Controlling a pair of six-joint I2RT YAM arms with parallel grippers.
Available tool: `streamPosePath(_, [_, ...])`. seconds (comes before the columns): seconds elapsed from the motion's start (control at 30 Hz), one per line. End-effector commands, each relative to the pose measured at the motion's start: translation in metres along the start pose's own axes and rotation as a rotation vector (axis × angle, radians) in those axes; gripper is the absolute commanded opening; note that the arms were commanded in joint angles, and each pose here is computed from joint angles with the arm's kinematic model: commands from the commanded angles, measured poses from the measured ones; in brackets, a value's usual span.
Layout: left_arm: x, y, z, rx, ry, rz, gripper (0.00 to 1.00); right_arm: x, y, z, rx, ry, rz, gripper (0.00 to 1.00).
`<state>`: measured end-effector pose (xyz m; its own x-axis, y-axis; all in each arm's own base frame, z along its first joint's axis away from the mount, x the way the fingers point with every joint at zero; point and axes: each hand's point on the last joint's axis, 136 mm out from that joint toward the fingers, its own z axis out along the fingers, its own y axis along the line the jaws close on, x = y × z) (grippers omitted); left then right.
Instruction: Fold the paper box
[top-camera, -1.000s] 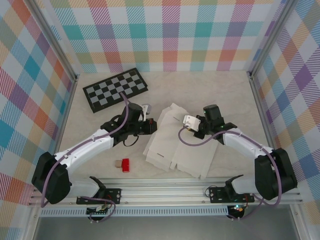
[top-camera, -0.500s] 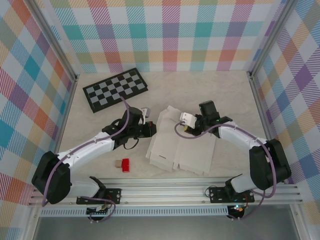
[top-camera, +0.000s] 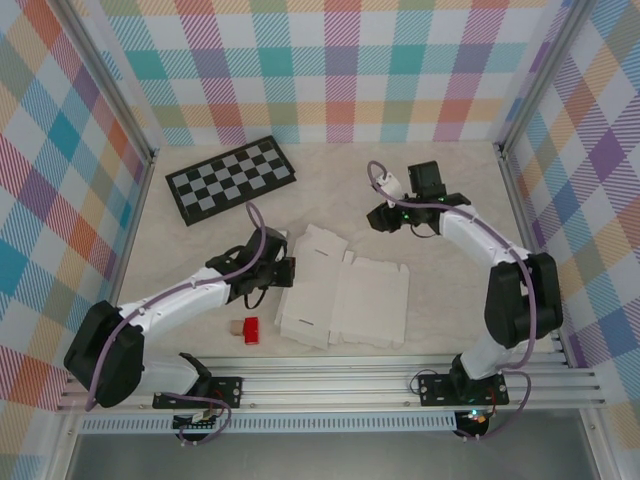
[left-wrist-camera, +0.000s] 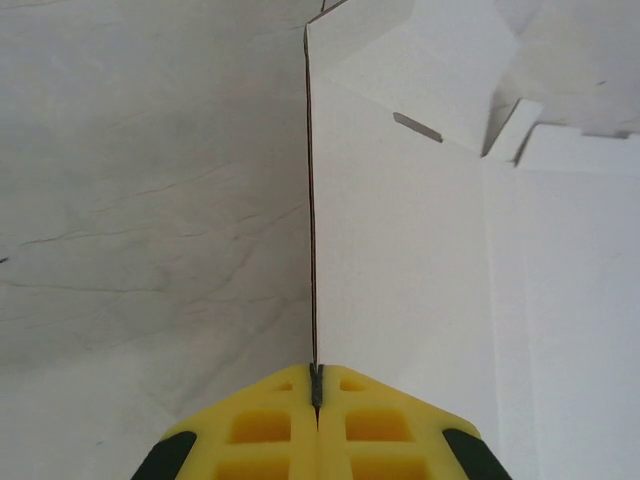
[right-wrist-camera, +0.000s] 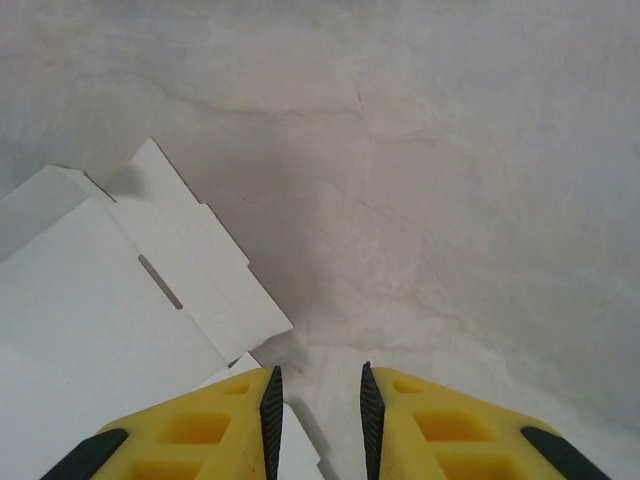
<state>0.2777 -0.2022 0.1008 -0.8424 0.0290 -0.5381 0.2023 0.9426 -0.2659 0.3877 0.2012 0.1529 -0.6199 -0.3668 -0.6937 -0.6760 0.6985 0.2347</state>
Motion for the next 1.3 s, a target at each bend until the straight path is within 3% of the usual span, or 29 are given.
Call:
streamPosePath(0.0, [-0.004,0.016,-0.001,-0.106,0.003,0.073,0.0,-0.004,-0.008,0.016,-0.001,0.022,0.318,0.29])
streamPosePath(0.1, [-0.005,0.018,0.0,-0.124,0.01,0.102,0.0,-0.012,-0.002,0.035,-0.084,0.036,0.373,0.31])
streamPosePath(0.27, [-0.013,0.011,-0.002,-0.108,0.01,0.129,0.0,-0.019,0.029,0.063,-0.303,0.074,0.189,0.38])
streamPosePath(0.57, [-0.016,-0.002,-0.002,-0.065,0.029,0.165,0.0,-0.005,0.055,0.083,-0.583,0.135,0.116,0.43])
streamPosePath(0.7, [-0.023,-0.009,-0.007,-0.051,0.033,0.198,0.0,0.013,0.067,0.09,-0.623,0.17,0.088,0.44])
streamPosePath(1.03, [-0.046,-0.034,-0.021,-0.058,0.092,0.4,0.0,0.036,0.073,0.1,-0.602,0.192,0.049,0.44])
streamPosePath(1.2, [-0.05,-0.026,-0.014,-0.132,0.132,0.447,0.0,0.039,0.066,0.093,-0.475,0.164,0.047,0.41])
streamPosePath(1.27, [-0.05,-0.02,-0.01,-0.172,0.154,0.45,0.0,0.033,0.061,0.086,-0.344,0.117,0.016,0.38])
